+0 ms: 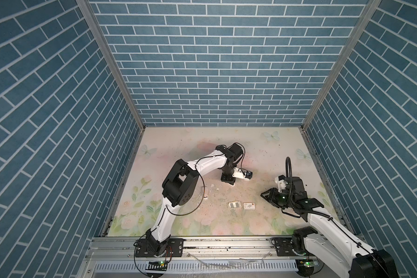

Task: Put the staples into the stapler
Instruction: 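Lower the left gripper onto the pink stapler and close on it, then lift the pink stapler with the left gripper while the right gripper reaches toward it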

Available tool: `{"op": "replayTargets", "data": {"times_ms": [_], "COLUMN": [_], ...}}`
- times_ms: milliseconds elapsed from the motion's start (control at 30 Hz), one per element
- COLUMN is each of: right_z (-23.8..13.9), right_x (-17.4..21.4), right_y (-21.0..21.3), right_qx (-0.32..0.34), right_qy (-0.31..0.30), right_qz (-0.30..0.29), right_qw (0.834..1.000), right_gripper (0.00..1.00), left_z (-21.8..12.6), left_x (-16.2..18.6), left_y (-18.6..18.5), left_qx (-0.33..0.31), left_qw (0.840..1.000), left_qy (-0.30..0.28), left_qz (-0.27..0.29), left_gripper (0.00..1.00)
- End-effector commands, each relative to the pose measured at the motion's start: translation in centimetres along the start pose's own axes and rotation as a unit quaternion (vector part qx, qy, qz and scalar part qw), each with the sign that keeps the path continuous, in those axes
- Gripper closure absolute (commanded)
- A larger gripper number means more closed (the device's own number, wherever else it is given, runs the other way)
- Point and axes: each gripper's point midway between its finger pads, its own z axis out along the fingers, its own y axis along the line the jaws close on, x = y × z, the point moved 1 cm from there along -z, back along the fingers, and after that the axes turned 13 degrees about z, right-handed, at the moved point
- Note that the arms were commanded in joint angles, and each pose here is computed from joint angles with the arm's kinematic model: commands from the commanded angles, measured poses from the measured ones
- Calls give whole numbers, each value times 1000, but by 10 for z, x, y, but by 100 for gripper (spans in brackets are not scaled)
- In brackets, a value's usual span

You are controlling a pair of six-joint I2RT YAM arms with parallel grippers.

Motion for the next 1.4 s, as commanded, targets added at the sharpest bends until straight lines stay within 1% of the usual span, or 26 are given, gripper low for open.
{"op": "replayTargets", "data": {"times_ms": [0, 167, 233, 267, 500, 700, 767, 833, 900, 1100, 1233, 1367], "right_z": [-1, 0, 1, 1, 1, 1, 1, 2, 2, 2, 3, 4], "right_x": [-3, -3, -3, -3, -3, -2, -2, -2, -2, -2, -2, -5], "right_y": [9, 9, 9, 10, 9, 8, 7, 7, 7, 7, 9, 14], "right_qx": [-13, -15, -15, -16, -16, -15, -14, -14, -14, -13, -14, -18], "right_qy": [0, 4, 6, 6, 5, 7, 7, 8, 9, 9, 13, 16], "right_qz": [-15, -15, -14, -14, -14, -14, -14, -13, -13, -13, -16, -21], "right_qw": [1000, 1000, 1000, 1000, 1000, 1000, 1000, 1000, 1000, 1000, 1000, 1000], "right_gripper": [67, 68, 68, 68, 68, 68, 68, 68, 68, 68, 68, 68], "left_z": [-6, -5, -5, -5, -8, -8, -6, -5, -5, -7, -9, -16], "left_x": [-1, -2, -2, -2, -4, -6, -5, -4, -4, -5, -6, -8], "left_y": [-9, -10, -9, -9, -4, -5, -5, -5, -4, -2, -1, 1], "left_qx": [9, 6, 3, 2, -9, -9, -9, -10, -12, -17, -20, -29], "left_qw": [1000, 1000, 1000, 1000, 1000, 1000, 1000, 1000, 1000, 1000, 999, 999], "left_qy": [-5, -7, -8, -8, -12, -15, -14, -13, -12, -13, -15, -19], "left_qz": [-5, -9, -10, -10, -14, -16, -17, -17, -17, -23, -28, -36], "left_gripper": [65, 68, 63, 63, 64, 62, 63, 69, 70, 82, 85, 85]}}
